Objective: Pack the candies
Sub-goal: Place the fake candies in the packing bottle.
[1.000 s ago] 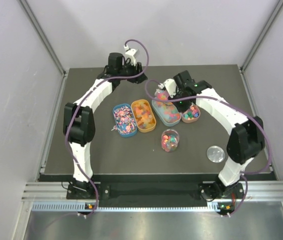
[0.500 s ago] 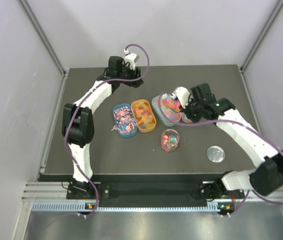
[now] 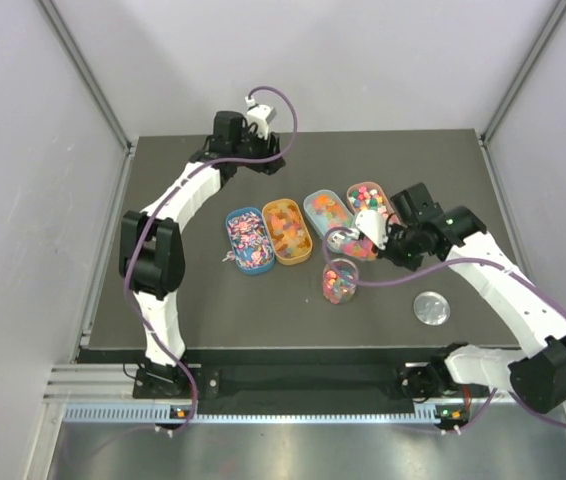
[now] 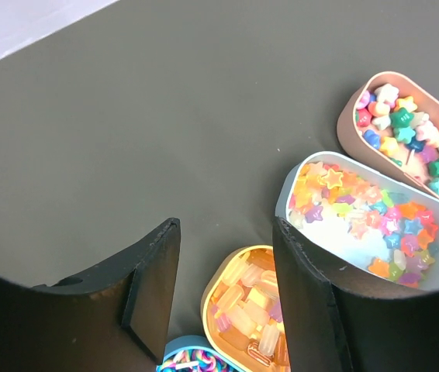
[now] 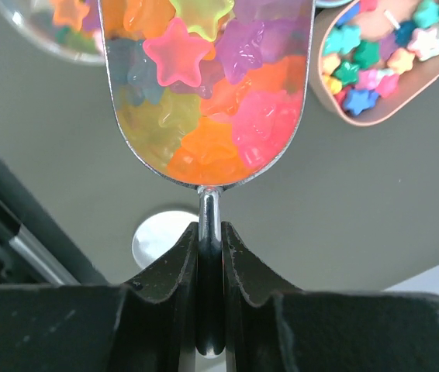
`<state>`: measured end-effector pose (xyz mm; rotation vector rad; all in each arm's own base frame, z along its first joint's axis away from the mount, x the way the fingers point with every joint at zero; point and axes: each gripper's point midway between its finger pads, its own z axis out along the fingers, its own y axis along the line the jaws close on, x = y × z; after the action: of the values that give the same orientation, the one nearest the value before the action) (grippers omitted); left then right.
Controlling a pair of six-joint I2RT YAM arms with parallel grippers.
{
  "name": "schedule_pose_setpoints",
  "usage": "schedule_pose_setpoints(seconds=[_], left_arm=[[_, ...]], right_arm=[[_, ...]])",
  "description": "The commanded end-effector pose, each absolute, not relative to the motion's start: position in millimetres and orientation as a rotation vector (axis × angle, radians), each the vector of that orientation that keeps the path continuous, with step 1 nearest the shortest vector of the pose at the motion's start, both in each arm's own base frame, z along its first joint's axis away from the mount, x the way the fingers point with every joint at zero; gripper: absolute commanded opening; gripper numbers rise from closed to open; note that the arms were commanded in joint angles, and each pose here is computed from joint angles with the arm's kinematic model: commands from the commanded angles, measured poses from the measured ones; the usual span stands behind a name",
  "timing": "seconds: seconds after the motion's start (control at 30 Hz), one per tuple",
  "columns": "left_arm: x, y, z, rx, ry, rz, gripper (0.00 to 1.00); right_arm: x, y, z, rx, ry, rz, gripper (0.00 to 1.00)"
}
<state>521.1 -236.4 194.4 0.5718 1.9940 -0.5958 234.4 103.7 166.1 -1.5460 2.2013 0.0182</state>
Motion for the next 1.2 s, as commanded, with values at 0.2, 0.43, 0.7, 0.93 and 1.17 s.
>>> schedule_pose_setpoints(seconds=[0.2,0.43,0.7,0.93,1.17], left_arm=[[510,-235,235,0.595,1.900,-0.587,0.56],[509,-234,236,0.596,1.898,-0.586,0.56],[505,-232,236,0.596,1.901,-0.575,0.56],[499,-232,230,0.598,1.908,-0.590,0.56],[496,-232,226,0.595,1.918,-0.604,0.56]], right_arm=[[211,92,171,-1.686,2.104,-0.015,0.00],[192,82,154,-1.830,2.114,-0.055,0.00],[192,71,157,-1.927,2.175,-0.141,0.00],[197,72,171,-1.982,2.198,-0.209,0.00],[197,71,182,-2.064,2.201,-0.300,0.00]])
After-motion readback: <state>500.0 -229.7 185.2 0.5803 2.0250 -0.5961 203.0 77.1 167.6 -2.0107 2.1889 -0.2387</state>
